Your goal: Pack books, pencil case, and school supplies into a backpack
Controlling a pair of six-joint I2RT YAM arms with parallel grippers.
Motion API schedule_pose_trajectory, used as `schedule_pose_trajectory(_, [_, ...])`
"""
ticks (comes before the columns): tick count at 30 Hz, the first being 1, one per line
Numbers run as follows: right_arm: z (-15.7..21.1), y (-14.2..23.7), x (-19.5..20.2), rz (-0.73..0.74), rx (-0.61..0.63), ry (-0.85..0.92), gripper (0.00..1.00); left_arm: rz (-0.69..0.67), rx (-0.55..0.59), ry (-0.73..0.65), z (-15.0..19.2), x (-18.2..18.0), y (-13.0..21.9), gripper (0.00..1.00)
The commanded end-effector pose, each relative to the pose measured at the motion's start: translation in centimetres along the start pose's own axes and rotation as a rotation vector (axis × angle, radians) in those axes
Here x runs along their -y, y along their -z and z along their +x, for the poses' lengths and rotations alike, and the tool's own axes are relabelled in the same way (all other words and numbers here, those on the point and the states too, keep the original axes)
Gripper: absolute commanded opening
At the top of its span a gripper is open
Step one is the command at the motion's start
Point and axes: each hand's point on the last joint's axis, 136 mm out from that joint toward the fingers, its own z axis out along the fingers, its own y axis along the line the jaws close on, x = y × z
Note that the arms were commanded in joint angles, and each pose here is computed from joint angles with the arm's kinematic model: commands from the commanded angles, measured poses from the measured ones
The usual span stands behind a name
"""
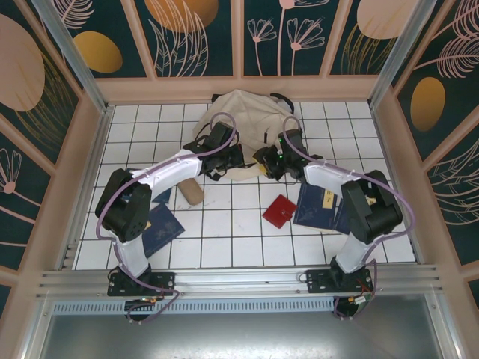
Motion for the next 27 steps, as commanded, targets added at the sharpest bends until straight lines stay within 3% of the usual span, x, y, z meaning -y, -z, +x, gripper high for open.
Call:
schedule_pose_trajectory(1, [-0.1,-0.9,-1.0,-0.024,-0.010,-0.010,0.40,0.030,0.035,-0.026,-0.9,0.7,1.2,0.00])
schedule_pose_trajectory(11, [1.4,-1.8,1.7,0.017,-0.068,-0.087,0.44,0.032,0.031,-0.019,-1.2,0.9,0.9,0.00])
schedule_pose_trajectory(20, [-0.1,1.6,1.7,0.014,0.074,-0.058,0.51,0.017,0.024,-0.018,-1.0,0.6,0.5,0.00])
schedule_pose_trajectory(27, [1.0,-0.4,2.3,-0.016,-0.013,-0.090,0.50,0.022,0.023,-0.019,-1.0,0.7,0.6,0.00])
